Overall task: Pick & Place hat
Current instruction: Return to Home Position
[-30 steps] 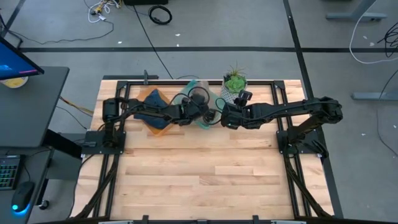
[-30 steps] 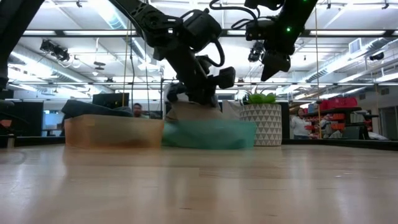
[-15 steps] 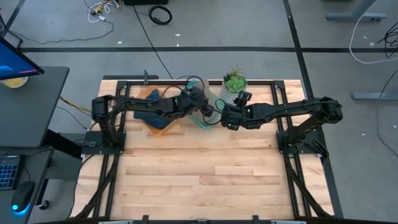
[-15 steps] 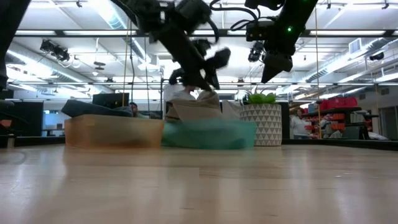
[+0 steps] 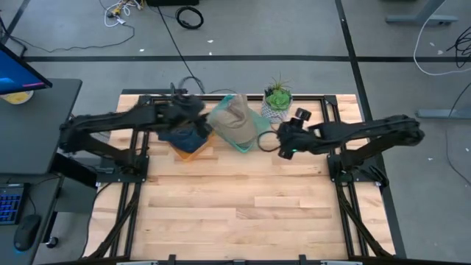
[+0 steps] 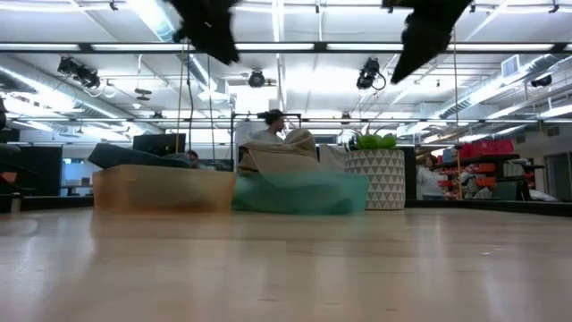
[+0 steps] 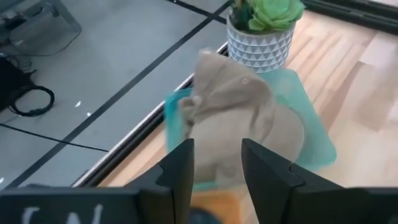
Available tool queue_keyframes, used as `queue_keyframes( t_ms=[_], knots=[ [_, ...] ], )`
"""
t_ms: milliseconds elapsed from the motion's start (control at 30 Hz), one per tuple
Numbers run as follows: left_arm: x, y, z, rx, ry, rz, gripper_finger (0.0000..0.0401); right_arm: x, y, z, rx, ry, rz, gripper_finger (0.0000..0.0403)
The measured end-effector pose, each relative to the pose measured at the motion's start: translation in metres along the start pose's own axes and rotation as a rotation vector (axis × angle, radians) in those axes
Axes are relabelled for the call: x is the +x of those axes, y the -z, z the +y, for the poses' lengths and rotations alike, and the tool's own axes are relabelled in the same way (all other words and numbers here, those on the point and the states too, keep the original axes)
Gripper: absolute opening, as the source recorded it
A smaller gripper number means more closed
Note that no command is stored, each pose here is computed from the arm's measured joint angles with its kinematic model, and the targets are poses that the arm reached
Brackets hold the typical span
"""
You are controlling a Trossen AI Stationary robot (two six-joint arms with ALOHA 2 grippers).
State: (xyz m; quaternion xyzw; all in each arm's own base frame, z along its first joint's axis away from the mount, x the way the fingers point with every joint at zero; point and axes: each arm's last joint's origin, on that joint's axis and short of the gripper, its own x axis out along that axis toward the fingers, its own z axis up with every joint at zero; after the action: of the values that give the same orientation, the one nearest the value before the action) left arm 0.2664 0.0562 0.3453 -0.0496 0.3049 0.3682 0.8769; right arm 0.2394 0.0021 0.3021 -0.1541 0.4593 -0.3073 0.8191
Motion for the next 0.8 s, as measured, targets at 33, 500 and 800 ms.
queue_keyframes(
  t_ms=[33, 500, 800],
  knots=[
    [-0.011, 0.001, 0.007, 0.003, 0.001, 0.001, 0.0134, -0.008, 0.002, -0.004, 0.026, -0.024, -0.024, 0.0182],
    [-0.029, 0.131, 0.023, 0.167, 0.211, -0.212, 0.0101, -0.018, 0.077, -0.004, 0.343, -0.321, -0.55, 0.0176],
    [-0.029, 0.174, 0.04, 0.052, 0.386, -0.444, 0.0101, -0.015, 0.113, -0.008, 0.449, -0.407, -0.762, 0.0176]
  ],
)
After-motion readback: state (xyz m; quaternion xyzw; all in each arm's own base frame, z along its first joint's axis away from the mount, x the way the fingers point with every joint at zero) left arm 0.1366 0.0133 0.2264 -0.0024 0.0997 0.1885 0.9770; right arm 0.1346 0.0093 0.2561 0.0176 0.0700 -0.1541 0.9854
